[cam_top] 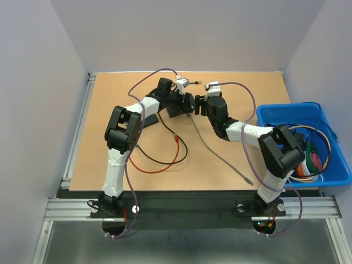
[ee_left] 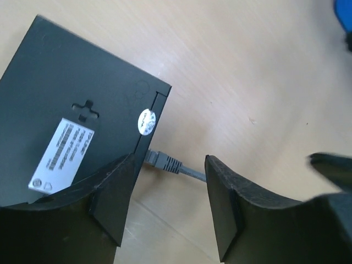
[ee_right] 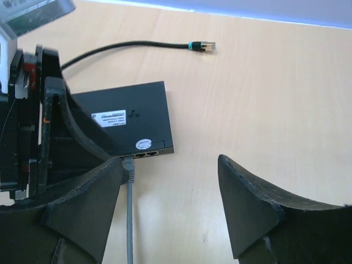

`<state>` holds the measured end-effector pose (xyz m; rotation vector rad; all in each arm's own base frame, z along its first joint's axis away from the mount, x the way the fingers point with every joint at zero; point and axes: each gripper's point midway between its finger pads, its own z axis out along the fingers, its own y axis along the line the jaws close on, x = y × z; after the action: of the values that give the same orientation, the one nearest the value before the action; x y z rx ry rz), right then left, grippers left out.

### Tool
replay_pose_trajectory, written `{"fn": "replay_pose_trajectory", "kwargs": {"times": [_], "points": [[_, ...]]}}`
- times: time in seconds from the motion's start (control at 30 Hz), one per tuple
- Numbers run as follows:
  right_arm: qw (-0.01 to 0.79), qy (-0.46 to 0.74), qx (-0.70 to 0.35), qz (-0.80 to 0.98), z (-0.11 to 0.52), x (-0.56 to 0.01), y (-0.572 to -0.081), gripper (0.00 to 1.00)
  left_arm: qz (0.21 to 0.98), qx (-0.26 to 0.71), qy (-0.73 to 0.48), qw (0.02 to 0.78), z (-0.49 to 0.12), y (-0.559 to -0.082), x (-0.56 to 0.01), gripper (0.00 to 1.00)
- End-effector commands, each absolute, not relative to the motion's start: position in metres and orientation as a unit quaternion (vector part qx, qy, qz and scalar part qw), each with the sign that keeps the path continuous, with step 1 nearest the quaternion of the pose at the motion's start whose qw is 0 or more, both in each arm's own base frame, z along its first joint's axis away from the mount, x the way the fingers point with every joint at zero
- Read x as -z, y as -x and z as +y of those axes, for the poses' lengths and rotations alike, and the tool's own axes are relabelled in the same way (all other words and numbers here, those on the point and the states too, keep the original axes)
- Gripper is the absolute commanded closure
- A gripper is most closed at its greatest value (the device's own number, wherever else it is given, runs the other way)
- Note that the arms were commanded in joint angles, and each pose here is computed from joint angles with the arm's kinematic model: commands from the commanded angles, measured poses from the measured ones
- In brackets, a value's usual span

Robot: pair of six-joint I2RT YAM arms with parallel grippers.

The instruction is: Insert the plug into the switch port

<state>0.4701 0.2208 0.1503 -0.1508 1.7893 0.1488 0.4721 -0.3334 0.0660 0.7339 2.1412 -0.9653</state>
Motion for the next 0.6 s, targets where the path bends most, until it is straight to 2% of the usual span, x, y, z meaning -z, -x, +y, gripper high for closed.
{"fn": "replay_pose_trajectory", "kwargs": {"times": [0.0, 0.17, 0.3, 0.57], "points": [[0.666, 0.011, -0.093, 0.740, 0.206, -0.197, -0.459, 0.25, 0.852, 0.362, -0.207, 0.317, -0.324, -0.455, -0.084, 0.34], [0.661, 0.015, -0.138, 0.738, 0.206, -0.219, -0.427, 0.25, 0.852, 0.336, -0.164, 0.367, -0.306, -0.460, -0.120, 0.33], [0.627, 0.018, -0.173, 0.760, 0.214, -0.211, -0.405, 0.25, 0.844, 0.329, -0.134, 0.402, -0.294, -0.459, -0.146, 0.33], [0.566, 0.037, -0.236, 0.789, 0.247, -0.180, -0.356, 0.26, 0.863, 0.255, -0.040, 0.434, -0.238, -0.464, -0.146, 0.33]]}}
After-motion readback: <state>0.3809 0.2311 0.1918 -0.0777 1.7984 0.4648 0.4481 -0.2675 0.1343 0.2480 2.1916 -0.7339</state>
